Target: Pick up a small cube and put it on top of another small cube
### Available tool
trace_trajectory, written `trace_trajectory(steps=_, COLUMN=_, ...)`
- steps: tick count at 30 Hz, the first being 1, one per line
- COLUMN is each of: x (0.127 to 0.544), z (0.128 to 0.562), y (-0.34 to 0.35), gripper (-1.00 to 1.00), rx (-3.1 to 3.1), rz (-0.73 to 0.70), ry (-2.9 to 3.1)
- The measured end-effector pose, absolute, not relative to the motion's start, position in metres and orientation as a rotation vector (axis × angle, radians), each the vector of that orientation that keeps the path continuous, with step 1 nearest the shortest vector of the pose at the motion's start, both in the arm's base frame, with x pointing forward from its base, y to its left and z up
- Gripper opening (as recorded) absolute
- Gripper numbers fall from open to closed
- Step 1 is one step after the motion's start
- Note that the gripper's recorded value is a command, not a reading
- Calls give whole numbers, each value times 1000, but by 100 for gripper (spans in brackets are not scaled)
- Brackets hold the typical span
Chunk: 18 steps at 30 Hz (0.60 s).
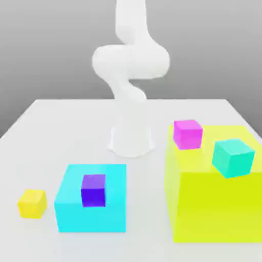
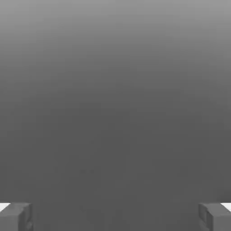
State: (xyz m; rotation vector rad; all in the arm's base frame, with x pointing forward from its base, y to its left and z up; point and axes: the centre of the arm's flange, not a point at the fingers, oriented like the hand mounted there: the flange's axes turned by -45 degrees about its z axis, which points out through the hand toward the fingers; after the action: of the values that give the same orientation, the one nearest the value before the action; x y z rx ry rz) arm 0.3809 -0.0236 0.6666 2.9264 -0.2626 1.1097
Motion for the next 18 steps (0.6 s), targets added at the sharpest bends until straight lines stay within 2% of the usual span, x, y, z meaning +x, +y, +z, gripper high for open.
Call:
trace_trajectory(steps=4, x=422, z=587, y=-72, gripper=0, rx=2920, rz=917, ry=-665)
trace_trajectory(steps=9, x=441, z=485, y=-139, gripper=0, rx=2828, rz=683, ry=-1143)
trace_trajectory(steps=14, x=427, z=380, y=-201, gripper=0, rx=2649, rz=447, ry=-1598)
trace_trajectory(steps=18, x=392, z=299, y=-246, gripper=0, rx=2431, rz=256, ry=-1955)
